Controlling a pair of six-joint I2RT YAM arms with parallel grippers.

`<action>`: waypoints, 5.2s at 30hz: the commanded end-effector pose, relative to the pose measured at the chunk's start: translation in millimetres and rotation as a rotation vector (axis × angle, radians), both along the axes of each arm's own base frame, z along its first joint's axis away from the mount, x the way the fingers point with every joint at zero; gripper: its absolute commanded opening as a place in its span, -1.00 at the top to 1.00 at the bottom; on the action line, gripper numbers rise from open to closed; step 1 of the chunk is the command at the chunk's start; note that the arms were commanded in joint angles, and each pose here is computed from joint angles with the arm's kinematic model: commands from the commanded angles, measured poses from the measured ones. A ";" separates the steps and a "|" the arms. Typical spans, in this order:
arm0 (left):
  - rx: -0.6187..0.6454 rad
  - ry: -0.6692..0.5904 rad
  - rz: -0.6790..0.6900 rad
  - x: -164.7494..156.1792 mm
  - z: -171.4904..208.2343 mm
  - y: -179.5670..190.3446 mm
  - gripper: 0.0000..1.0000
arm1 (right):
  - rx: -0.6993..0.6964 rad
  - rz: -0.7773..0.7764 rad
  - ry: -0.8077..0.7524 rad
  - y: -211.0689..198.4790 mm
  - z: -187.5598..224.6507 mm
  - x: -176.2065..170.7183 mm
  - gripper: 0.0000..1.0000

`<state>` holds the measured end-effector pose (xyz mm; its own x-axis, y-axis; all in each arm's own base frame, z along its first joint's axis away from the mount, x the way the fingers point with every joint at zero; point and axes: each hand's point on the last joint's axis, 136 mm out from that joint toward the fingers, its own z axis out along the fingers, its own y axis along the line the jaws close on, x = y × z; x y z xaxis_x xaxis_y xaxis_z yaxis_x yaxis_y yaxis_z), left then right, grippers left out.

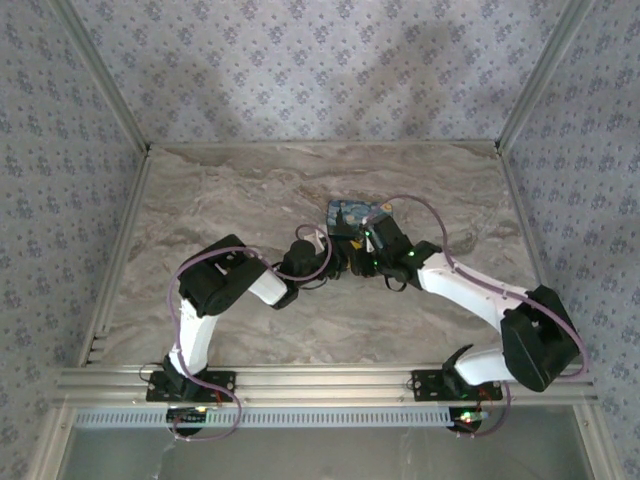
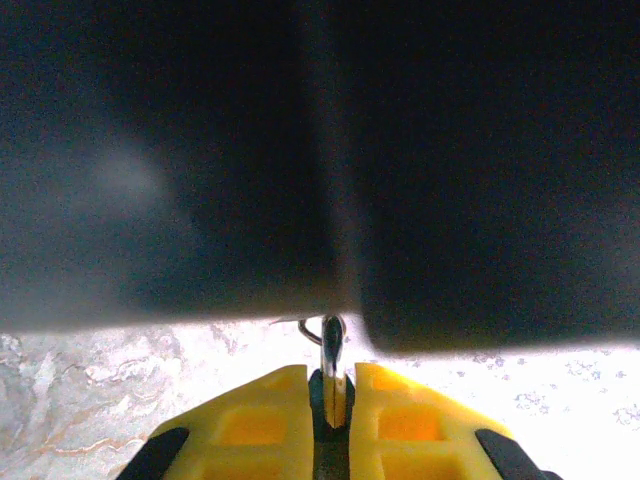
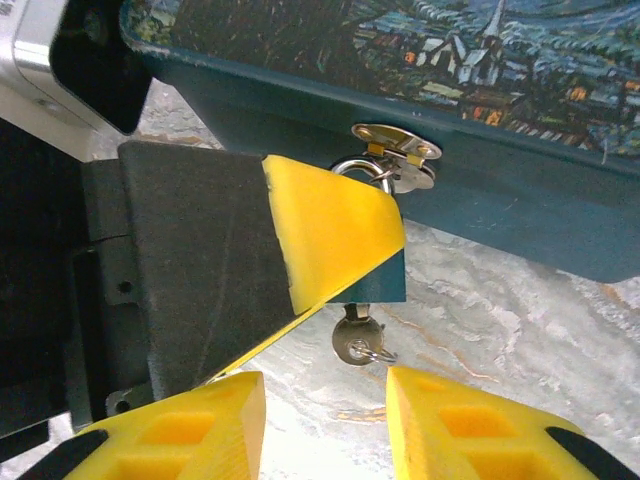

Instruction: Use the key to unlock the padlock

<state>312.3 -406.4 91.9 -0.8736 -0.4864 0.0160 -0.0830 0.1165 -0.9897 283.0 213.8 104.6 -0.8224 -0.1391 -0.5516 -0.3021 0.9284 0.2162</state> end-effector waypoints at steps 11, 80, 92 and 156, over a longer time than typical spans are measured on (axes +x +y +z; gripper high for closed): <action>-0.105 -0.093 -0.015 0.5 52.1 -1.4 1.00 | -0.216 0.066 -0.045 -1.6 -9.9 8.2 0.20; -0.119 -0.092 -0.023 5.2 61.1 5.9 1.00 | -0.205 0.167 -0.112 17.9 5.8 25.4 0.99; -0.055 -0.073 -0.013 2.0 37.6 13.4 0.97 | -0.145 0.143 -0.090 8.9 6.5 8.3 0.26; 0.679 -0.244 -0.136 89.5 26.7 87.0 -0.03 | -0.164 -0.069 -0.042 11.9 -40.2 -17.9 -0.04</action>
